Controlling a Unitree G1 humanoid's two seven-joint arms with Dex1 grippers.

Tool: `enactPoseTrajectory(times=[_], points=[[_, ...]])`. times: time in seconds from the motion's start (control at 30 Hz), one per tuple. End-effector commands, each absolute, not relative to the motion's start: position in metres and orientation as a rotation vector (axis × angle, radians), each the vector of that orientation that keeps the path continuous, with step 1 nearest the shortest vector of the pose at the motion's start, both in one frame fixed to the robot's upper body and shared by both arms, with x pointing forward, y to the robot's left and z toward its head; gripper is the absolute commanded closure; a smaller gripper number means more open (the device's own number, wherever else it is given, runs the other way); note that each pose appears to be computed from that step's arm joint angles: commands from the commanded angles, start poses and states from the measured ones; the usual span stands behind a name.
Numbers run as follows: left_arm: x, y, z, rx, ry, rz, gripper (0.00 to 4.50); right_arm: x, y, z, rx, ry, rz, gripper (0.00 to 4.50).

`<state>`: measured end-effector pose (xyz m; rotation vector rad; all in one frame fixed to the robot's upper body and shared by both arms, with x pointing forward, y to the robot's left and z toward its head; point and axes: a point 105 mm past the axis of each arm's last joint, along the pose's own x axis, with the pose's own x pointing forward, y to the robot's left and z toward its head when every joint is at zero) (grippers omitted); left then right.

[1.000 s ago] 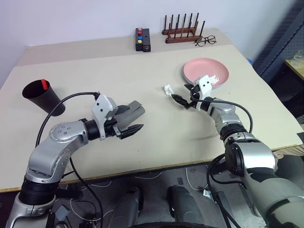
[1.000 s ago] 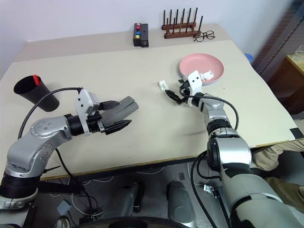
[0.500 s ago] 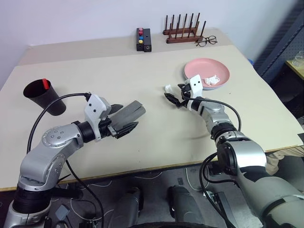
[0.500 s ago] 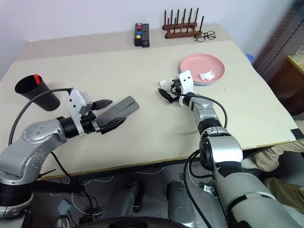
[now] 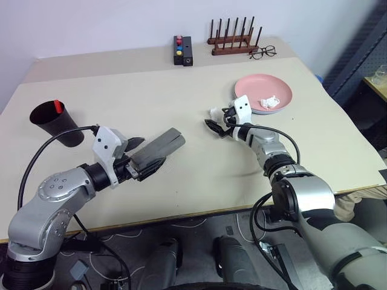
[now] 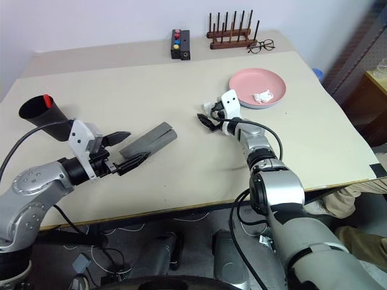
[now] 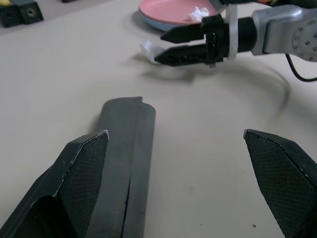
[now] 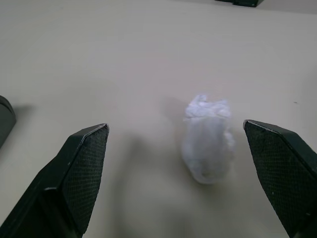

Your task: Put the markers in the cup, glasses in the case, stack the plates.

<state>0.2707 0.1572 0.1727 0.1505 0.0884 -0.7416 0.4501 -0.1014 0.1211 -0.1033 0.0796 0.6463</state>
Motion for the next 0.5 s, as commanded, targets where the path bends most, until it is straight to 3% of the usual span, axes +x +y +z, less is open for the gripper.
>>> enactPoseTrajectory(times=[0.03,0.23,0.27,0.33,0.5], points=[[0.266,0.154,0.185,0.172,0.044,-0.742,0.00,0.455,-0.095,0.136,-0.111,0.043,0.642,0.06],[0.263,0.156,0.187,0.172,0.042,-0.722,0.00,0.456,-0.097,0.129,-0.125,0.069,0.602,0.06],[0.262,0.157,0.188,0.174,0.041,-0.717,0.00,0.456,-0.098,0.128,-0.125,0.073,0.598,0.29],[0.261,0.157,0.189,0.174,0.039,-0.712,0.00,0.456,-0.098,0.126,-0.128,0.081,0.589,0.87],[0.259,0.158,0.191,0.174,0.038,-0.699,0.00,0.456,-0.099,0.123,-0.133,0.091,0.578,3.35]])
